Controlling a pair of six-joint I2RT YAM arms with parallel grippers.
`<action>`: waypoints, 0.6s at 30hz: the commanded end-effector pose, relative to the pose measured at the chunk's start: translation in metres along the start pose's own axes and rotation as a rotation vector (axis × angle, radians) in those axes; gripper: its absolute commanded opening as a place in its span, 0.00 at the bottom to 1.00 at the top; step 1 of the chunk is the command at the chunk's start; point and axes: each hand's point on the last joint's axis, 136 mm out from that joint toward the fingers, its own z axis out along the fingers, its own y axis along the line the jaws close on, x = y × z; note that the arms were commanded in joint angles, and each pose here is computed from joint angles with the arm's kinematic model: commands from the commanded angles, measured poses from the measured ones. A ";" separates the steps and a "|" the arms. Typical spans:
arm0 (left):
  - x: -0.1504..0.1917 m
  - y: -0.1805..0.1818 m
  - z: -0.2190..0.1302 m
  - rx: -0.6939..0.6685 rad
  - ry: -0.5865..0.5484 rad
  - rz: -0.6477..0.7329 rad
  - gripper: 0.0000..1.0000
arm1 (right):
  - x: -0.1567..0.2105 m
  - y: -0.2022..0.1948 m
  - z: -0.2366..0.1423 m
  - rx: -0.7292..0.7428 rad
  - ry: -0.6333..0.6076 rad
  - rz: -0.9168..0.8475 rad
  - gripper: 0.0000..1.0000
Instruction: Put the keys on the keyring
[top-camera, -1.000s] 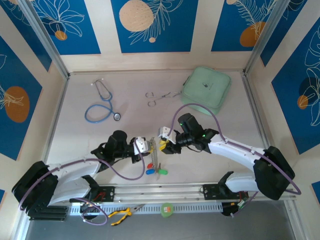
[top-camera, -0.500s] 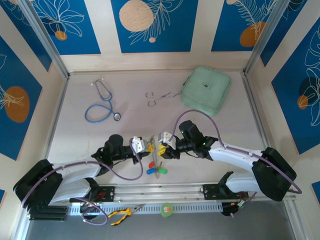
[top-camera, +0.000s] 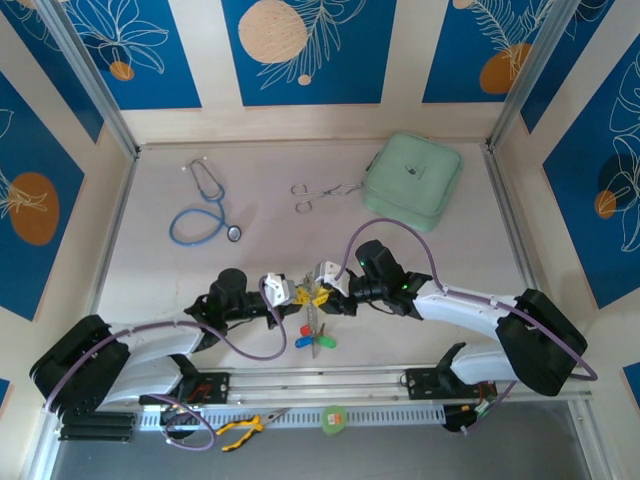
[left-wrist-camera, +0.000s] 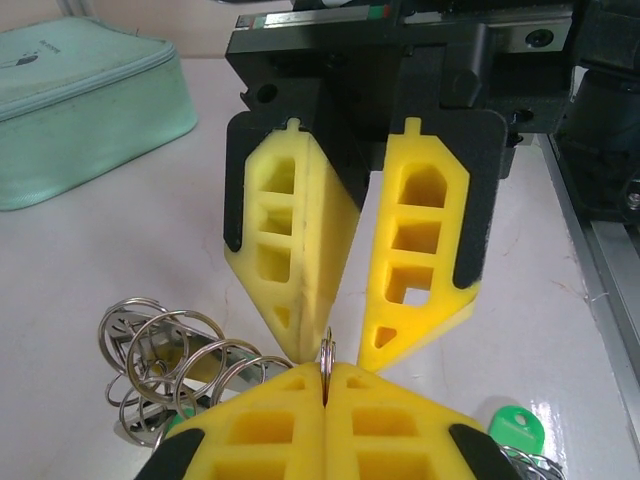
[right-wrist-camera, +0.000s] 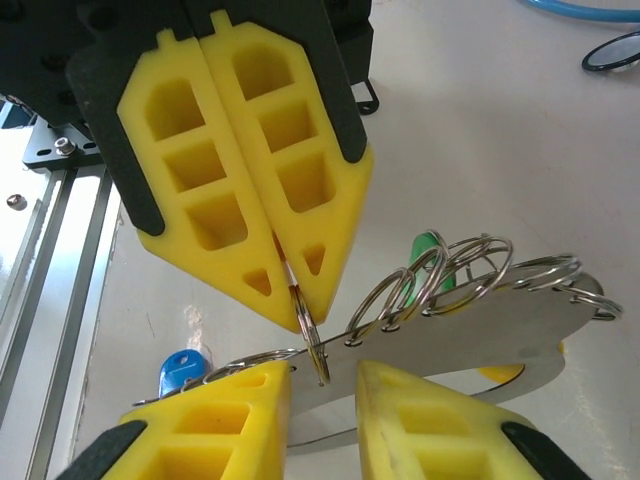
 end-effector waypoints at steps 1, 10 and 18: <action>-0.011 -0.006 0.000 0.033 -0.053 0.021 0.00 | -0.017 0.002 0.002 -0.027 -0.046 -0.022 0.17; -0.009 -0.004 -0.001 0.019 -0.038 0.018 0.00 | -0.020 0.008 -0.001 -0.053 -0.054 -0.043 0.00; 0.006 0.000 -0.001 0.011 0.098 0.044 0.16 | -0.011 0.011 0.000 -0.052 0.100 -0.107 0.00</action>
